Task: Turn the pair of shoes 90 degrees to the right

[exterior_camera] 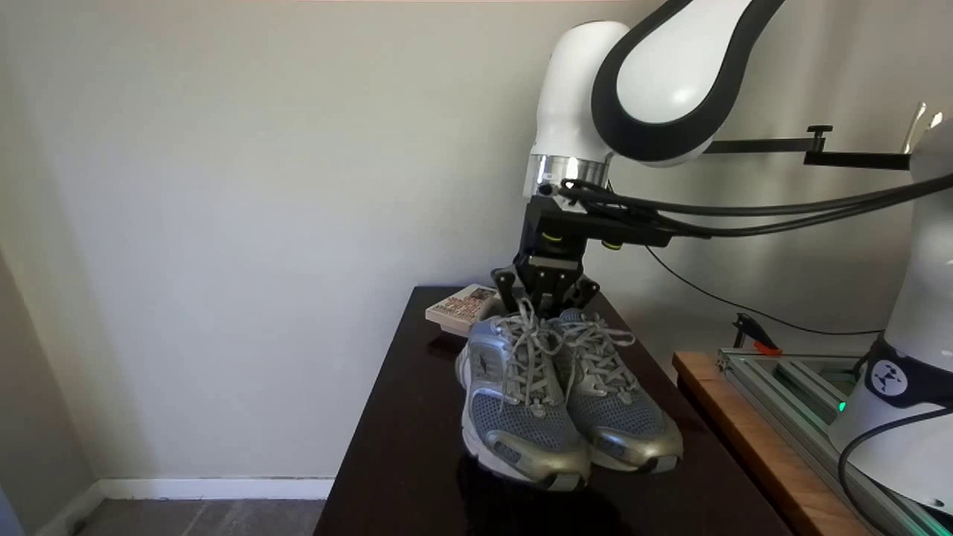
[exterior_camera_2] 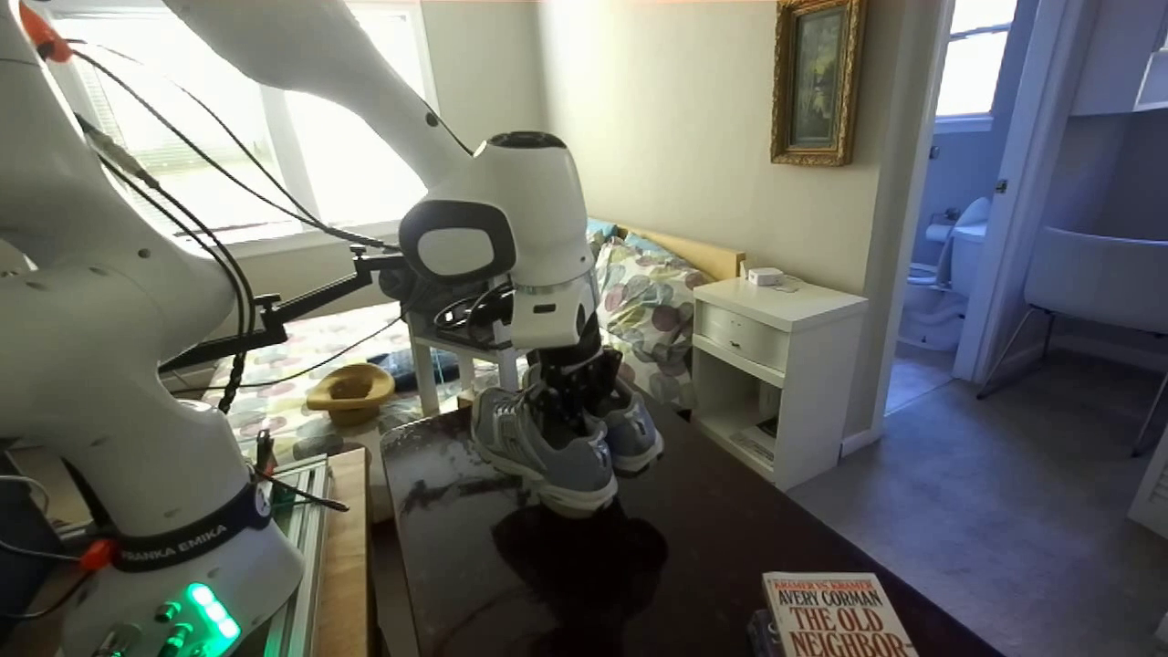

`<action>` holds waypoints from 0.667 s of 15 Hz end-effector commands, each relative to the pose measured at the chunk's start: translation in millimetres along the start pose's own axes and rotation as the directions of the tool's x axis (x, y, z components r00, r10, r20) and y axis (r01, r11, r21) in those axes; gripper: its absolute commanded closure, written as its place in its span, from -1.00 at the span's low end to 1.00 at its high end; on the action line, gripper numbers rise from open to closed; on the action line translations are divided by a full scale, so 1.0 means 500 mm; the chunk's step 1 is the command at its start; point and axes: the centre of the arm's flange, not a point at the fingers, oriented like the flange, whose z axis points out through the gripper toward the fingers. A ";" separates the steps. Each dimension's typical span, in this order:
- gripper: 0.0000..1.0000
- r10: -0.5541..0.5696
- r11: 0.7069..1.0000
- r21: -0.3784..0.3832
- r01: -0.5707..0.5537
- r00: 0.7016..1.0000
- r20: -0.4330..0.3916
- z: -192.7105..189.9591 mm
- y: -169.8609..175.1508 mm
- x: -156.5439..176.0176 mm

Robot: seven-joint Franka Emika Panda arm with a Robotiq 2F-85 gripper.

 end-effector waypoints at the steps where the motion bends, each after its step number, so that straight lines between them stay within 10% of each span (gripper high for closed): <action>1: 0.92 0.078 0.997 -0.008 -0.078 0.996 -0.034 -0.102 0.043 -0.012; 2: 0.67 0.039 0.999 -0.012 -0.039 0.999 -0.012 -0.034 0.020 0.007; 10: 0.92 0.182 0.981 -0.048 -0.186 0.980 -0.080 -0.054 0.023 0.004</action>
